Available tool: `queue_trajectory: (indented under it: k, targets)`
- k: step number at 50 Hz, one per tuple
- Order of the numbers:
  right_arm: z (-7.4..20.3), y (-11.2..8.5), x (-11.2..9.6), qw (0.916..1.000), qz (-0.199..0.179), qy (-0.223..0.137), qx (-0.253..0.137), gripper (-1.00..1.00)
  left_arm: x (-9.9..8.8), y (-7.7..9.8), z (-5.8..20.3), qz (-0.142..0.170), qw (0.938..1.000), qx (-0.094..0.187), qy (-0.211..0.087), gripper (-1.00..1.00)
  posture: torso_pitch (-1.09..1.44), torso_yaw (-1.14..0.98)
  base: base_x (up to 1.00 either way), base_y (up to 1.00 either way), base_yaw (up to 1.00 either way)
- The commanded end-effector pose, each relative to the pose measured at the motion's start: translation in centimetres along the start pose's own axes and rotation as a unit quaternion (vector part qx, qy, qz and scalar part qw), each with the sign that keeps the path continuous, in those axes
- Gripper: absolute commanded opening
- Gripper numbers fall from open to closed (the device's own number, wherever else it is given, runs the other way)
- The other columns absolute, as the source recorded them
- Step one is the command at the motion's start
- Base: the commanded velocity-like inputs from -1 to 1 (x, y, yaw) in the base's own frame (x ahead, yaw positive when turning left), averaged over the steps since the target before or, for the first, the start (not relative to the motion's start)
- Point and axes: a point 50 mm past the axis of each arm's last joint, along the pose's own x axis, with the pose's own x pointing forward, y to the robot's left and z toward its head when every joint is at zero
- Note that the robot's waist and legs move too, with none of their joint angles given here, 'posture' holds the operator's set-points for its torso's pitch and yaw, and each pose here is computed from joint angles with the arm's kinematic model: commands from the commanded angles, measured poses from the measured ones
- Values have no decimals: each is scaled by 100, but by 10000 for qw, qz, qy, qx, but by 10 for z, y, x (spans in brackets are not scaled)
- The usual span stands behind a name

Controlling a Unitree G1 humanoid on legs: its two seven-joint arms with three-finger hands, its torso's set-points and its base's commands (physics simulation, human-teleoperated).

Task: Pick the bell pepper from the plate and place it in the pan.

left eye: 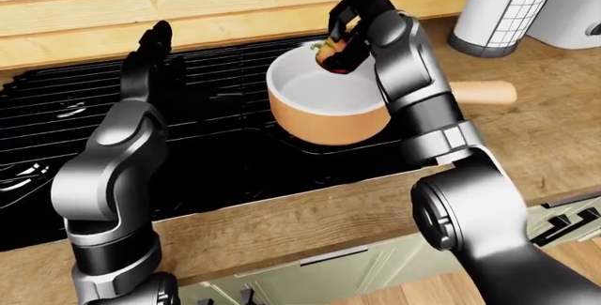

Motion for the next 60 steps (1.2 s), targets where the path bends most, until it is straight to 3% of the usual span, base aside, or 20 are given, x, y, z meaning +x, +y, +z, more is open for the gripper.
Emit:
queue_trajectory:
  k: [1, 17, 33, 45, 55, 60]
  targets:
    - [24, -17, -5, 9978, -377, -526, -106, -100, -4, 1, 19, 22, 9988, 8, -485, 100, 0, 0, 0, 0, 0]
    - [24, -9, 4, 9959, -247, -449, -749, -100, -5, 0, 16, 11, 9989, 17, -458, 100, 0, 0, 0, 0, 0]
    - [14, 11, 13, 9963, -357, -451, -632, -100, -4, 2, 13, 22, 9990, -3, -441, 100, 0, 0, 0, 0, 0]
    - [9, 25, 15, 9927, -553, -432, -983, -100, -6, 9, 11, 84, 9990, -28, -427, 100, 0, 0, 0, 0, 0]
    - [7, 28, 15, 9928, -549, -417, -977, -100, -7, 9, 9, 93, 9991, -41, -418, 100, 0, 0, 0, 0, 0]
    - [6, 30, 15, 9929, -522, -395, -990, -87, -7, 9, 8, 94, 9991, -51, -408, 100, 0, 0, 0, 0, 0]
